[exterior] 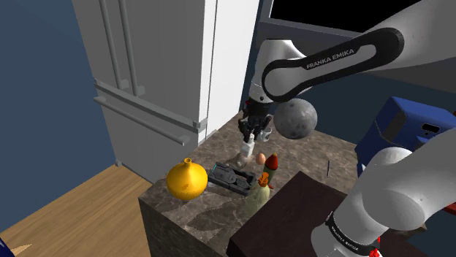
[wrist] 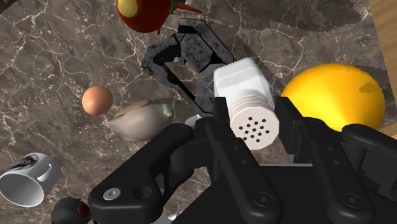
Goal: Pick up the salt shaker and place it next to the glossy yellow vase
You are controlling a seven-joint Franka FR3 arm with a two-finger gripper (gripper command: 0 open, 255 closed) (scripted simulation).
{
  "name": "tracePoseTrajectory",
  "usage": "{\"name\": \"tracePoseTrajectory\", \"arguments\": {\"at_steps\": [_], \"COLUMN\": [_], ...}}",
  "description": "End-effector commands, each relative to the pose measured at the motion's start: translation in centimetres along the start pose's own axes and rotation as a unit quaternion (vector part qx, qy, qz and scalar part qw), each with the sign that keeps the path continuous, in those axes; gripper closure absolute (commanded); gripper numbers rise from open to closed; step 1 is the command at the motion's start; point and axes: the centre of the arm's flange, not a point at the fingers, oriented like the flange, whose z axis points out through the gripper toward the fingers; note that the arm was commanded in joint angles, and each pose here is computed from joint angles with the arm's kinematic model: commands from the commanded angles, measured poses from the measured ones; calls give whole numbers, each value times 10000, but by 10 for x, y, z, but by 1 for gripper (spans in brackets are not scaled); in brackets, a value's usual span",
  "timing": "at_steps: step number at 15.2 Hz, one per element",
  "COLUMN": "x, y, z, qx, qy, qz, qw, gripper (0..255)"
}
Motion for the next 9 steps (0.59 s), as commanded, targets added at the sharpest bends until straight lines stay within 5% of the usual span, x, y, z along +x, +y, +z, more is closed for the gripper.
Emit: {"name": "tracePoseTrajectory", "arguments": {"at_steps": [1, 5, 9], "x": [-2, 1, 1], "y": [-27, -80, -80], "z": [0, 0, 21], "qx": [1, 1, 1], "qy": [-1, -1, -1], "qz": [5, 6, 5], "qw": [10000, 10000, 10000], "gripper": [255, 255, 255]}}
